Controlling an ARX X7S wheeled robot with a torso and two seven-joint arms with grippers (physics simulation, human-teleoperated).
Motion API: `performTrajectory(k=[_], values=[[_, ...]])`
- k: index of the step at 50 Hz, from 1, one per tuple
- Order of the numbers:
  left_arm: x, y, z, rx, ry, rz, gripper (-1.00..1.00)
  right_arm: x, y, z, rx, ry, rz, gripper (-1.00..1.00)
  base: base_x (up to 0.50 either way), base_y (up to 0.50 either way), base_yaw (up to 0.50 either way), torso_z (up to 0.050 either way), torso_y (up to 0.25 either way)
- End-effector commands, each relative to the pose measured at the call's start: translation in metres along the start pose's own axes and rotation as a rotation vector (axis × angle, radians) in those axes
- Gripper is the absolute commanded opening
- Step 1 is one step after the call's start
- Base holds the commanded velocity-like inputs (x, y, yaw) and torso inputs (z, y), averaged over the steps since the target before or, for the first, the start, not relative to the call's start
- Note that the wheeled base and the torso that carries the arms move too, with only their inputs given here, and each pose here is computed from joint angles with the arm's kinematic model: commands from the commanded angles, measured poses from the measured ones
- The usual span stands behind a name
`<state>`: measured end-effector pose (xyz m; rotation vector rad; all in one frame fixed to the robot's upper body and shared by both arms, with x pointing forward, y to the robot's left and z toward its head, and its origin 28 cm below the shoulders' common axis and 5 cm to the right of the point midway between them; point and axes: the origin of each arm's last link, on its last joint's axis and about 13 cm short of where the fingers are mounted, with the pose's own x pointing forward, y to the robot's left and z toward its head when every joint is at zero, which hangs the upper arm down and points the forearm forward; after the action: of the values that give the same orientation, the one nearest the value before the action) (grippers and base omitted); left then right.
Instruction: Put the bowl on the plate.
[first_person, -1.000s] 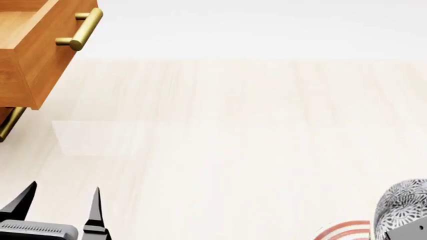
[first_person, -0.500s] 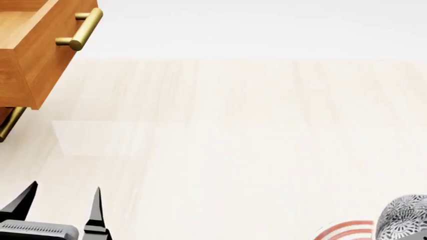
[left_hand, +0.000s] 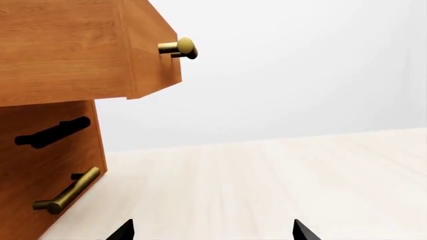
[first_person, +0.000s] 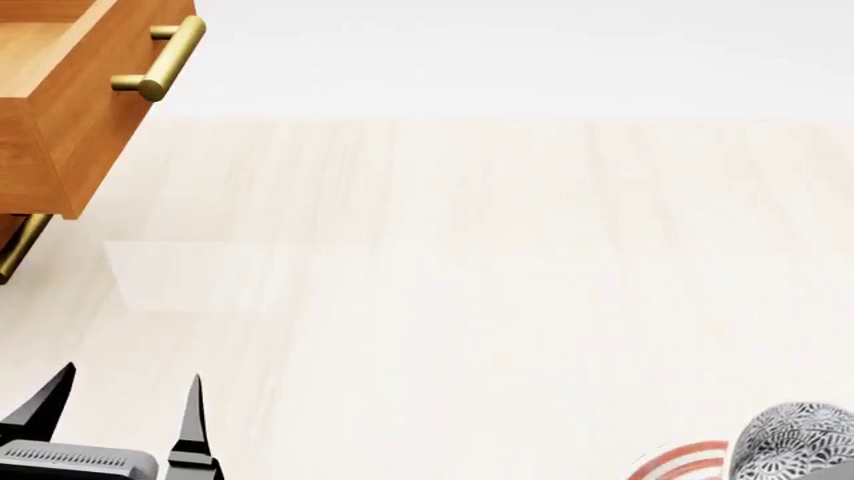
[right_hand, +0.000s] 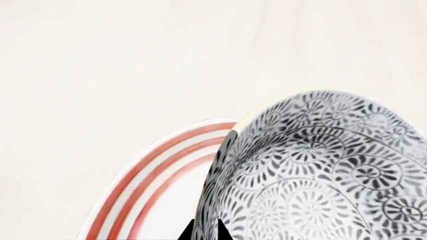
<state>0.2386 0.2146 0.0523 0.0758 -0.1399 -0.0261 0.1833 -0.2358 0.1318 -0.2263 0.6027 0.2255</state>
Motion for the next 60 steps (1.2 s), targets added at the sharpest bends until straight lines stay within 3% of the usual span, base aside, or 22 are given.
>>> performTrajectory(k=[1,38,39,60], values=[[-0.001,0.000,0.000,0.001,0.001,0.001,1.00,0.011,-0.001,-0.002,0.009,-0.022,0.005,-1.00,0.00,0.00,0.00,0.000,0.000],[-0.001,-0.001,0.004,0.001,-0.008,-0.004,1.00,0.027,-0.009,-0.017,0.052,-0.025,0.007,-1.00,0.00,0.00,0.00,0.000,0.000],[-0.001,-0.001,0.003,0.001,-0.007,-0.004,1.00,0.027,-0.008,-0.017,0.051,-0.023,0.004,1.00,0.00,0.00,0.00,0.000,0.000],[-0.003,-0.001,0.006,0.002,-0.015,-0.007,1.00,0.018,0.000,-0.010,0.045,-0.060,0.034,1.00,0.00,0.00,0.00,0.000,0.000]])
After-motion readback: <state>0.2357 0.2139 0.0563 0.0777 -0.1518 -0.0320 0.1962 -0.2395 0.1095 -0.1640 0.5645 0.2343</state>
